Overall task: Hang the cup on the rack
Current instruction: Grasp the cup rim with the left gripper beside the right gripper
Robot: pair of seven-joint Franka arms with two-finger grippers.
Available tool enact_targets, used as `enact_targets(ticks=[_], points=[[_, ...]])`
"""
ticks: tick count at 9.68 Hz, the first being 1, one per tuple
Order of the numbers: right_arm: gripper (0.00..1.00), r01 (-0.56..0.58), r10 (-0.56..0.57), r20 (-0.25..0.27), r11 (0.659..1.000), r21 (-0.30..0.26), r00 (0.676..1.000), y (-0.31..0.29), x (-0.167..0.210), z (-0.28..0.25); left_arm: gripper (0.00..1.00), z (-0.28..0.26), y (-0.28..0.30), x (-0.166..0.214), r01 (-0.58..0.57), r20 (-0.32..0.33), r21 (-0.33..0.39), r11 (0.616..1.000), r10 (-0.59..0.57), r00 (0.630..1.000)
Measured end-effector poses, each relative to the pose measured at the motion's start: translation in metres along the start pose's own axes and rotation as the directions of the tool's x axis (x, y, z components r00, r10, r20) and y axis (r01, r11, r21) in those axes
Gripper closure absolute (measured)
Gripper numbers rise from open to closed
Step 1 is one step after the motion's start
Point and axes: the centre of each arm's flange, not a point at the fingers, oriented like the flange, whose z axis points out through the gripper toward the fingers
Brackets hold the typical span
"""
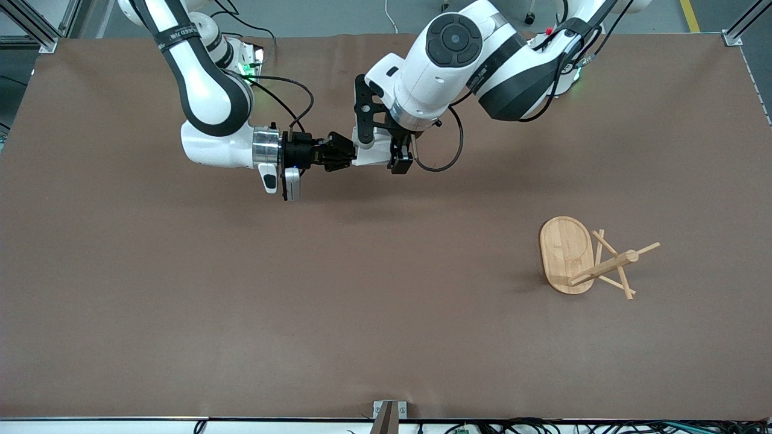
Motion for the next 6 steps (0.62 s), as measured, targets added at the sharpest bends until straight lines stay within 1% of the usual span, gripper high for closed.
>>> enact_targets(ticks=[1, 2, 3, 5, 6], points=[[0.96, 0.001, -0.001, -0.003, 1.0, -0.003, 1.0, 0.0001, 0.0002, -0.0001, 0.03, 0.0002, 0.0, -0.0001, -0.004, 0.002, 0.002, 1.0, 0.004, 1.0], [0.96, 0.002, -0.002, -0.005, 1.0, -0.005, 1.0, 0.0001, 0.0004, -0.0005, 0.2, 0.0005, -0.0003, -0.0004, -0.013, 0.01, 0.01, 1.0, 0.013, 1.0], [0.96, 0.004, -0.004, -0.008, 1.0, -0.008, 1.0, 0.0007, 0.0005, -0.0006, 0.25, 0.0004, -0.0001, -0.0001, -0.017, 0.015, 0.016, 1.0, 0.017, 1.0], [0.96, 0.005, -0.005, -0.01, 1.0, -0.01, 1.0, 0.0004, 0.0006, -0.0003, 0.25, 0.0003, -0.0005, -0.0004, -0.018, 0.015, 0.017, 1.0, 0.018, 1.0], [0.93, 0.005, -0.006, -0.013, 1.0, -0.01, 1.0, -0.0002, 0.0008, 0.0, 0.25, -0.0001, -0.0013, -0.0011, -0.018, 0.015, 0.017, 1.0, 0.017, 1.0]])
